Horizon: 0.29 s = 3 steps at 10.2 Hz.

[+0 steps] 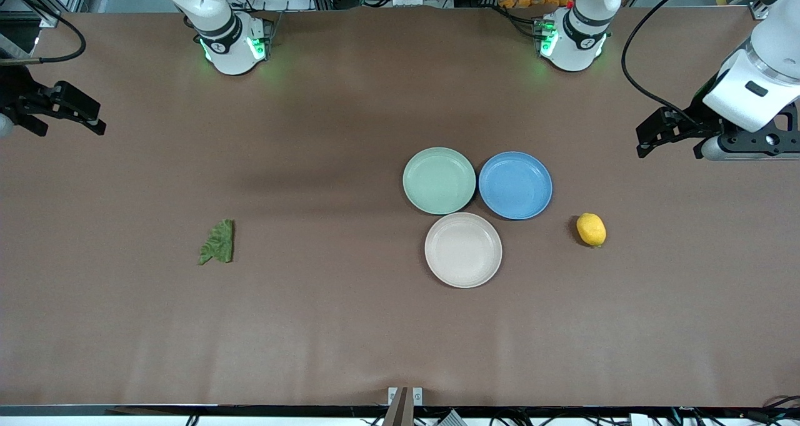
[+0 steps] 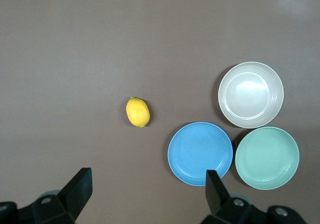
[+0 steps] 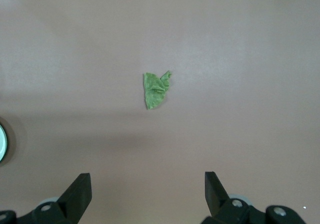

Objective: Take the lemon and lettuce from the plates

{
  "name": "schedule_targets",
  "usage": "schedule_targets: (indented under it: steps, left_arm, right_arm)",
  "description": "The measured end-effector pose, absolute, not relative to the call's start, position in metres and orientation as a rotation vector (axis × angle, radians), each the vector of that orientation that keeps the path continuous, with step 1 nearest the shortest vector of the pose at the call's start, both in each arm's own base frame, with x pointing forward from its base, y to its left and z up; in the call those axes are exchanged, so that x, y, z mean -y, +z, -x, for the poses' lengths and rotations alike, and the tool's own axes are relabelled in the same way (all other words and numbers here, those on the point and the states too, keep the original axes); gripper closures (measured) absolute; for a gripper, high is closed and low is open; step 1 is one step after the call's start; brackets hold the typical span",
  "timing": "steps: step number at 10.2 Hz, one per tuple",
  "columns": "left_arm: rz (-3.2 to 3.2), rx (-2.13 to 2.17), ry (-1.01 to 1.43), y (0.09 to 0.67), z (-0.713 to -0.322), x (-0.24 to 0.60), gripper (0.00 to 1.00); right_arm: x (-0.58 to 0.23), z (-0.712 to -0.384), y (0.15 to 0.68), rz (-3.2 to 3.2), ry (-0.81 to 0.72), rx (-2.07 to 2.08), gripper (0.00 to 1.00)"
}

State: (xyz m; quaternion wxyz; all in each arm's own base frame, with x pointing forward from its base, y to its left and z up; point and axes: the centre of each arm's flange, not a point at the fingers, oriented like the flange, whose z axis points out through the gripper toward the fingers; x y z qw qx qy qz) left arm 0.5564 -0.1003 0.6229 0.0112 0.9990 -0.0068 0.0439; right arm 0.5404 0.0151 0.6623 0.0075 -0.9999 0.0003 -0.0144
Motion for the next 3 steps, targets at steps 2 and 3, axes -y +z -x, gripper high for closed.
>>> schedule_targets:
  steps: [2,3]
  left_arm:
    - [-3.116,0.019,0.137,0.623,-0.5565,0.0994,0.0]
    - [-3.116,0.016,0.137,0.623,-0.5567,0.0987,0.0]
  right_arm:
    - [-0.0151,-0.5405,0.6629,3.126,-0.05,-0.001,0.0]
    - [-0.0152,-0.5408,0.6631,3.126,-0.054,-0.001,0.0]
